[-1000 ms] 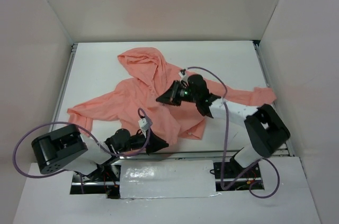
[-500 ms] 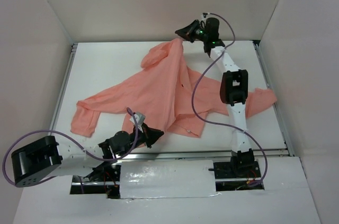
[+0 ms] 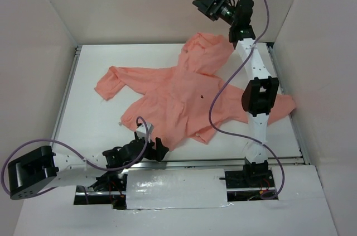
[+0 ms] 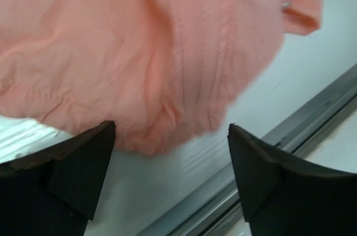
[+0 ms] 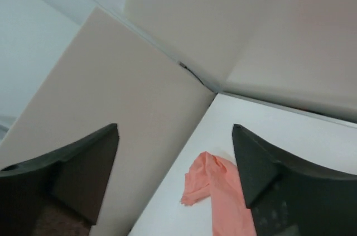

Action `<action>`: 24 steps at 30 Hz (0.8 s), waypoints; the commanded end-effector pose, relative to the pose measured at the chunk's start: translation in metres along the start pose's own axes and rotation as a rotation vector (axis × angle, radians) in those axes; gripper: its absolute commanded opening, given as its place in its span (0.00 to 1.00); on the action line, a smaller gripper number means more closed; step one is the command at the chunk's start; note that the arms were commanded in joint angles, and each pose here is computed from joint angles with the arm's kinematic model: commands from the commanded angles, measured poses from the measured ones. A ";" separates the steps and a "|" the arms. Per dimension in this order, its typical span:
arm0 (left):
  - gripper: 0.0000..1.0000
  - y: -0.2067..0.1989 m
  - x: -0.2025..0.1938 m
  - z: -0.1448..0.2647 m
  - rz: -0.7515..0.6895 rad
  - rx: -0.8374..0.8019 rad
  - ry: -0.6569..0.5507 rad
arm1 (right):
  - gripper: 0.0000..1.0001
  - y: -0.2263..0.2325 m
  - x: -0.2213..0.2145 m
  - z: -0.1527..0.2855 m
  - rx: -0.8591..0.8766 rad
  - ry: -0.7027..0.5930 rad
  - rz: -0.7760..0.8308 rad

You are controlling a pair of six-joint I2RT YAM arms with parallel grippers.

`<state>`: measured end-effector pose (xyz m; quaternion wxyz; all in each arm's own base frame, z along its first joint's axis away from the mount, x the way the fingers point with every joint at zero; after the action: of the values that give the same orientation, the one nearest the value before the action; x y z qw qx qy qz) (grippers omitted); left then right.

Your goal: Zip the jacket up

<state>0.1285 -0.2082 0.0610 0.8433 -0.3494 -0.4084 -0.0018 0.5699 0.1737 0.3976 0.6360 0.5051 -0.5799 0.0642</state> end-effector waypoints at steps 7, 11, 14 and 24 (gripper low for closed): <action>0.99 -0.025 0.051 0.019 0.033 0.114 -0.080 | 1.00 0.045 0.062 0.036 -0.067 -0.079 0.134; 1.00 -0.025 0.099 0.044 0.059 0.292 -0.151 | 1.00 0.070 0.062 0.066 -0.238 -0.038 0.192; 0.99 -0.017 0.140 0.057 0.119 0.388 -0.226 | 1.00 0.100 0.050 0.108 -0.401 -0.001 0.260; 0.99 0.002 0.261 0.128 0.222 0.586 -0.485 | 1.00 0.201 -0.027 0.274 -0.593 0.054 0.353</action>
<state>0.2217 -0.0742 0.2638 0.7878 -0.1491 -0.5196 0.2953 0.2623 0.1077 0.4801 0.6969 0.2563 -0.6687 0.0393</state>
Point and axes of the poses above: each gripper's point midway between its finger pads, its own z axis back along the fingers, its own y axis along the line the jaws close on, x = y × z, the point moved 5 cm from there along z, back along the fingers, and after that the axes turned 12 degrees about z, right-handed, at the moved point
